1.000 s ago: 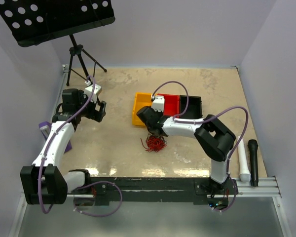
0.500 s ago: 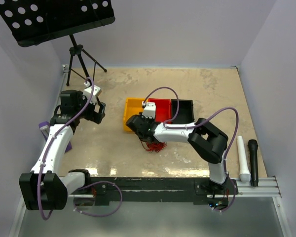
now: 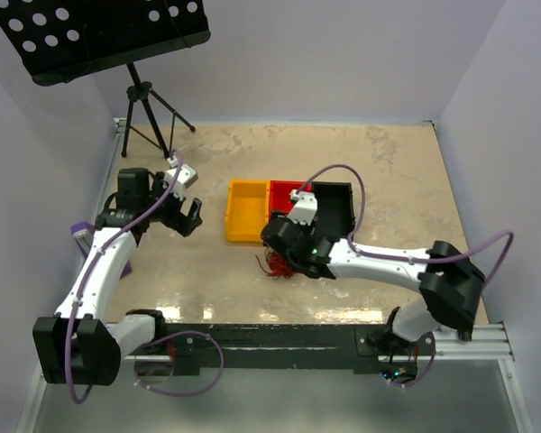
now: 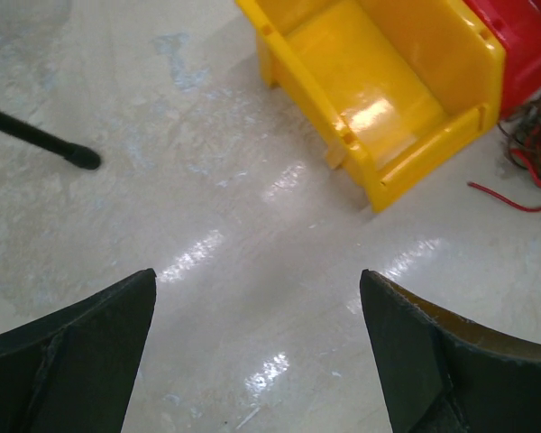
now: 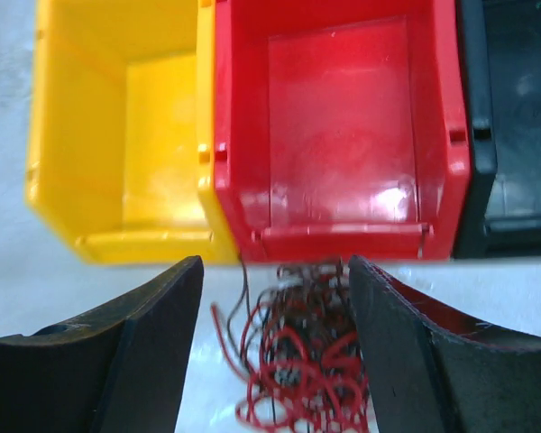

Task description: Untangle the cables

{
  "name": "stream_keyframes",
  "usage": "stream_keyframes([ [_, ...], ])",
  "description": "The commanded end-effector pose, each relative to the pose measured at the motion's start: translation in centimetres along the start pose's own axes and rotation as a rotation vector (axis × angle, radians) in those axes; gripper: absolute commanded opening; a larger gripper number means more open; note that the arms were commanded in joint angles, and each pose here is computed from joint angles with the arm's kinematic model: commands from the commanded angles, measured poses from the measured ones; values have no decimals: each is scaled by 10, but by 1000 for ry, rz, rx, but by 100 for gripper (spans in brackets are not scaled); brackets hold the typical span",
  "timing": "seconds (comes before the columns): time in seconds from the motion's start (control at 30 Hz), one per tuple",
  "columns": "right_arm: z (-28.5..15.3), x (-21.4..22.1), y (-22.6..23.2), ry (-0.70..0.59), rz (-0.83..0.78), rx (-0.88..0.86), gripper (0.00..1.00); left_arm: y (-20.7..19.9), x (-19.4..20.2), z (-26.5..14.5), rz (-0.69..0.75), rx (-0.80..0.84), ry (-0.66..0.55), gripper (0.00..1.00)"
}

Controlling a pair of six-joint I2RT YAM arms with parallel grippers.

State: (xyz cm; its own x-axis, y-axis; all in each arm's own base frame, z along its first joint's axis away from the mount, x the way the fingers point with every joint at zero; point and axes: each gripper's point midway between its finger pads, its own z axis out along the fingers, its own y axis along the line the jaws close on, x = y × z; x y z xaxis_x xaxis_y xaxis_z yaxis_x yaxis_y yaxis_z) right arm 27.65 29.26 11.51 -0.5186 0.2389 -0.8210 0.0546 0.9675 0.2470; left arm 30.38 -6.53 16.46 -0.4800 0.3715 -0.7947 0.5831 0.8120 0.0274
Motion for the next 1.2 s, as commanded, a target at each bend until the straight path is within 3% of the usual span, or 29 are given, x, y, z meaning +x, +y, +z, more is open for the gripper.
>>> stream_keyframes([
  [0.0, -30, 29, -12, 90, 82, -72, 68, -40, -13, -1, 96, 161, -33, 100],
  [0.27, -38, 90, -30, 208, 81, -85, 63, -69, -5, 13, 191, 286, 7, 100],
  [0.47, -58, 102, 13, 263, 75, -198, 38, -103, -6, 9, 270, 406, -46, 100],
  [0.6, -89, 103, 28, 297, 132, -264, 34, -124, 4, 13, 311, 470, -29, 100],
  [0.73, -107, 95, 25, 308, 207, -300, 34, -138, 21, 23, 332, 517, 35, 100],
  [0.8, -108, 92, 14, 300, 217, -271, 46, -141, 28, 27, 342, 525, 58, 100],
  [0.9, -105, 95, 2, 296, 203, -232, 51, -142, 34, 29, 346, 533, 76, 100],
  [1.17, -108, 111, -12, 344, 137, -194, 51, -153, 40, 26, 377, 581, 79, 100],
])
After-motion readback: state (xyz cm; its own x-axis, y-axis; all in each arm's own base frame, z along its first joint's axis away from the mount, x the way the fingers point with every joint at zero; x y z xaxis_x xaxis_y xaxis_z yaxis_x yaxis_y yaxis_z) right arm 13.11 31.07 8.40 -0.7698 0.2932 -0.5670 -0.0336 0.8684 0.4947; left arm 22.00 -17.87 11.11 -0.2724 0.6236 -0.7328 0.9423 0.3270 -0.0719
